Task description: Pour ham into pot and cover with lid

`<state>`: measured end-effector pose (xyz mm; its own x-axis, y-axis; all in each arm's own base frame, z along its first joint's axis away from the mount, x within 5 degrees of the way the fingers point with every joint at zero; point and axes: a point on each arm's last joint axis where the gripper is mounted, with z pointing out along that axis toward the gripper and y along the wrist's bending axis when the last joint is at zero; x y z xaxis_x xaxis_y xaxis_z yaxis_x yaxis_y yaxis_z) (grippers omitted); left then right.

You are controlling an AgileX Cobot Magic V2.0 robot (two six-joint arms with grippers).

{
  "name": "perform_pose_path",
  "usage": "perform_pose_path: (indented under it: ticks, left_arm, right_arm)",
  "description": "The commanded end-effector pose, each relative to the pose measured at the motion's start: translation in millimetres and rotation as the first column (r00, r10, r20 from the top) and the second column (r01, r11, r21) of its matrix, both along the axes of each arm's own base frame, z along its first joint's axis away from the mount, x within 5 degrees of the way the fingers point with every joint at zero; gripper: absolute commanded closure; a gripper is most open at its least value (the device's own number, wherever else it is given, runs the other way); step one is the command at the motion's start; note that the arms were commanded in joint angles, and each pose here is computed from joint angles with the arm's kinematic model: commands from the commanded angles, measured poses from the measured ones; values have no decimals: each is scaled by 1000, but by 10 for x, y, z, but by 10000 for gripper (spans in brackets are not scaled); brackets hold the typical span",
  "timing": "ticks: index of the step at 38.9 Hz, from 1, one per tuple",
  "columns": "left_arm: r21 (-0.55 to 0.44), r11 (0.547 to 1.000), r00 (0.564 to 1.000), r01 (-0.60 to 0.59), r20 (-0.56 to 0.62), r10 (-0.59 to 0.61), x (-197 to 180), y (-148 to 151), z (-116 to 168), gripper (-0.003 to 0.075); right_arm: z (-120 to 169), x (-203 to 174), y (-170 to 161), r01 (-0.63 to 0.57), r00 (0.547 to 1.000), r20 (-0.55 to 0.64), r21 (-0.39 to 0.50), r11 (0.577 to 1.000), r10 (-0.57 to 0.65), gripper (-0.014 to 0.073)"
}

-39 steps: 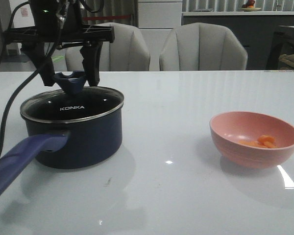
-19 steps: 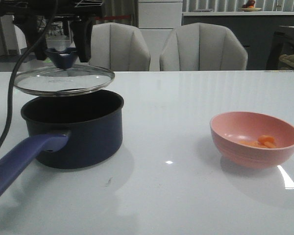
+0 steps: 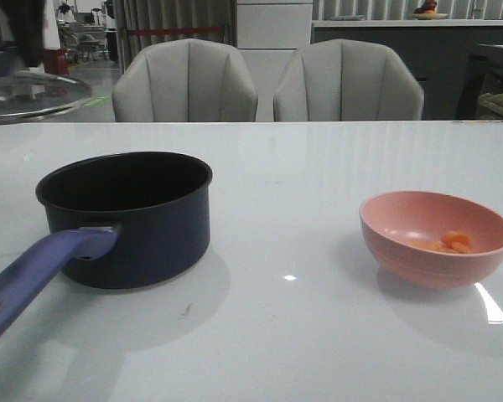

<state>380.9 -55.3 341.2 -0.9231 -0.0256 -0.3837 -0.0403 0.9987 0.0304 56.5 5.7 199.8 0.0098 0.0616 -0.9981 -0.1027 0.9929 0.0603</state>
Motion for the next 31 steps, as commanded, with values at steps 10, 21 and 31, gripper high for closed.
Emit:
perform_pose_path:
  ticks: [10, 21, 31]
  left_arm:
    - [-123, 983, 991, -136, -34, 133, -260, 713, -345, 390]
    - [-121, 981, 989, -149, 3, 150, -273, 758, -859, 389]
    - [-116, 981, 988, -153, -41, 149, -215, 762, -1080, 384]
  right_arm:
    - [98, -25, 2, -5, 995, 104, -1, 1000, 5, 414]
    - [95, -24, 2, -5, 995, 101, -1, 1000, 5, 414]
    - [82, -23, 1, -4, 996, 86, -3, 1000, 4, 414]
